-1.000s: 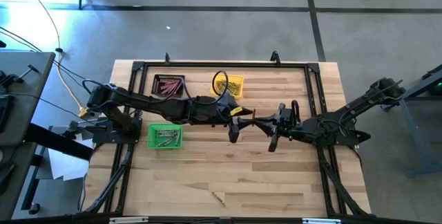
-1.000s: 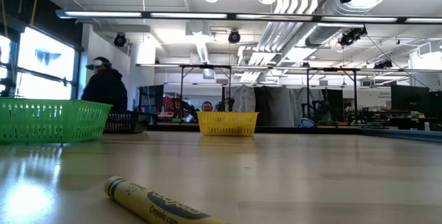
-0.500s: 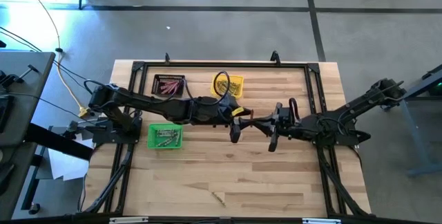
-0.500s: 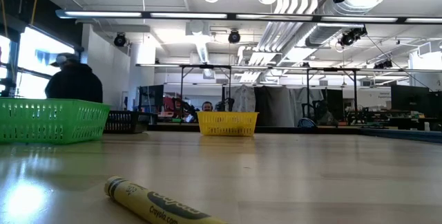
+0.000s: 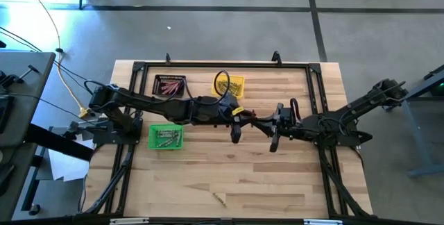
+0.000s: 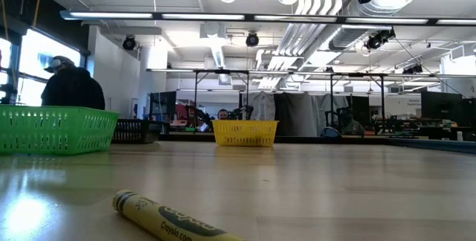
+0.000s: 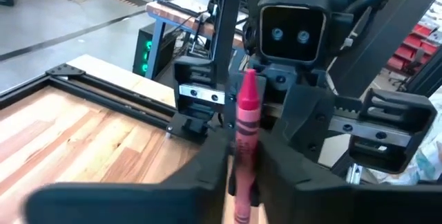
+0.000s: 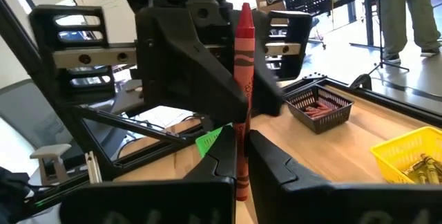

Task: Sort crayons
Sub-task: Put the red crayon into the black bin

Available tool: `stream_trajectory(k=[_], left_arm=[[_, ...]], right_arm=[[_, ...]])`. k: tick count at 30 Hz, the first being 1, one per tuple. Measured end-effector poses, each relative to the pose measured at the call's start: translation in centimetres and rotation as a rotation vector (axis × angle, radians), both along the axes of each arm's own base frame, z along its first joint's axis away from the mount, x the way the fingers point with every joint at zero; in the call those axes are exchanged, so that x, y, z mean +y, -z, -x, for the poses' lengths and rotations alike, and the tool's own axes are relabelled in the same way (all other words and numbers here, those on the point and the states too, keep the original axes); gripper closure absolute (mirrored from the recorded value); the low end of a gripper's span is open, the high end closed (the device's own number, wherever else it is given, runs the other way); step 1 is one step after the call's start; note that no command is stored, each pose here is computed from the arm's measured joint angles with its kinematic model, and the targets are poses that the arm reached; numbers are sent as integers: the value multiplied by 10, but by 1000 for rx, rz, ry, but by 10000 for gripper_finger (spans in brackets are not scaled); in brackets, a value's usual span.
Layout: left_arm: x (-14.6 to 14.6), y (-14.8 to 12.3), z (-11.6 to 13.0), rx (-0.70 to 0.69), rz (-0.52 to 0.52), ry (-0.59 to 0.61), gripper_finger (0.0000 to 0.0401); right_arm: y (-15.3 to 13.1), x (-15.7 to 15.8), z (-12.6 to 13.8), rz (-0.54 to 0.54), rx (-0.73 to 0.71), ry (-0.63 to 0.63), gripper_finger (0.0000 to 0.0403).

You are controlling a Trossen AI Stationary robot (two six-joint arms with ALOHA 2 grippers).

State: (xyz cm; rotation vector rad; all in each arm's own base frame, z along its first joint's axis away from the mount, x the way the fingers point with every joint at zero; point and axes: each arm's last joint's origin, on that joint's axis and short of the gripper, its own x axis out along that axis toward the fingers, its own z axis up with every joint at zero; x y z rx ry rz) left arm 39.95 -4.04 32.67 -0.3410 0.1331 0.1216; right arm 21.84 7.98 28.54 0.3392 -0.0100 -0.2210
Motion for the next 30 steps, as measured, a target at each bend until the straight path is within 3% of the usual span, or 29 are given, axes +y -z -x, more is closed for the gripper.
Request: stream_trajectory(k=[4, 13, 18, 22, 26, 30], left_arm=[[0, 0, 0, 1, -2, 3, 391], [2, 4, 1, 49, -17, -4, 393], [16, 5, 7, 133, -65, -24, 395], [51, 11, 35, 390, -42, -292, 392], [85, 8, 84, 680, -127, -562, 392], [115, 11, 129, 850, -126, -692, 391]], right_arm=[[0, 0, 0, -4, 1, 2, 383], [0, 0, 0, -26, -7, 8, 300], [-5, -2, 7, -30, -7, -40, 281], [-14, -4, 16, -65, -39, -88, 280], [-16, -6, 24, -105, -32, -86, 280], [-12, -7, 27, -135, 19, -80, 279]])
